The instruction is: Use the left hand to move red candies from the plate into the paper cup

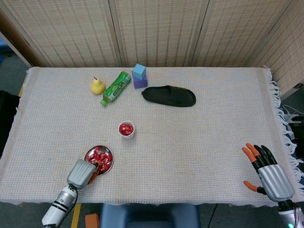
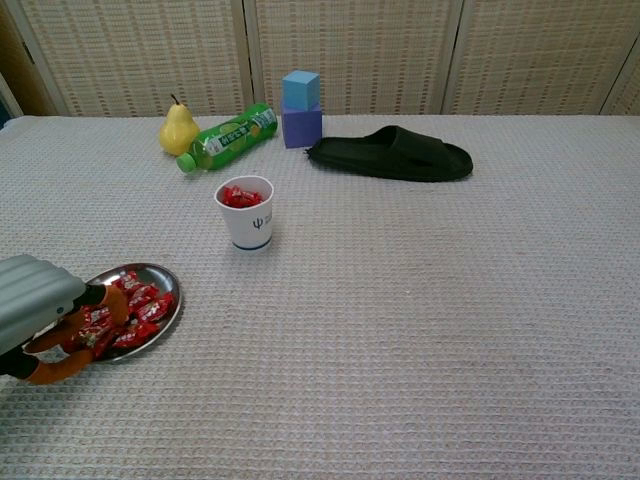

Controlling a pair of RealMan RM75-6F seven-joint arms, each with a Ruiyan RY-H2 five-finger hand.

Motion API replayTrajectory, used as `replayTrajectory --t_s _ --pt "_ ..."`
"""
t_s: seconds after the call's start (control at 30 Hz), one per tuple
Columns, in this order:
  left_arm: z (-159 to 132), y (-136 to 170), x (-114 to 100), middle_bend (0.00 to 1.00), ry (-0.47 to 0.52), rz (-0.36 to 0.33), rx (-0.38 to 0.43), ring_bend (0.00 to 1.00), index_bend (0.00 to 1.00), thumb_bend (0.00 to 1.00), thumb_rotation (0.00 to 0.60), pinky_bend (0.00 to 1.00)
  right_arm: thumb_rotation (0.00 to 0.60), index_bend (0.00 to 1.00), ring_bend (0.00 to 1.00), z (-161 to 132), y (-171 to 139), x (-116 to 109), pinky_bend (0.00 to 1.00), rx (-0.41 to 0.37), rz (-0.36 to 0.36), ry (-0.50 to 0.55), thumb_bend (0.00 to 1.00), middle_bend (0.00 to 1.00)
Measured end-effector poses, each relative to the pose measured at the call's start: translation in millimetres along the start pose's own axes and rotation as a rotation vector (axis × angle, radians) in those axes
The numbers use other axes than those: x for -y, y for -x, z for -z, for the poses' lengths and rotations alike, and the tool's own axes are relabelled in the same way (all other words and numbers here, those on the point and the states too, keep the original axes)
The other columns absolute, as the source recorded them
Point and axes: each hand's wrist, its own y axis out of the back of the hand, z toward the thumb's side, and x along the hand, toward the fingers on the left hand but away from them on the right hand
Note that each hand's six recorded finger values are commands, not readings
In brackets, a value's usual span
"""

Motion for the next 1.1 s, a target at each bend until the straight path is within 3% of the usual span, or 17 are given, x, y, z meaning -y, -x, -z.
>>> replayTrajectory --t_s 0.7,0.9,1.1 --pt "-1 1 -3 0.87 -0.017 -0.011 0.000 0.92 0.49 0.37 0.600 1.00 0.600 0.00 0.00 0 0 0 0.00 0.000 -0.001 -0.001 0.04 0.00" --pt "-3 2 -20 0.87 0.014 -0.059 0.004 0.92 0.49 0.37 0.600 1.00 0.600 0.00 0.00 0 1 0 0.00 0.001 -0.002 -0.001 0.04 0.00" --pt "-3 -13 -61 0.87 0.061 -0.156 0.009 0.92 0.47 0.38 0.600 1.00 0.600 0.00 0.00 2 3 1 0.00 0.009 -0.005 -0.001 0.04 0.00"
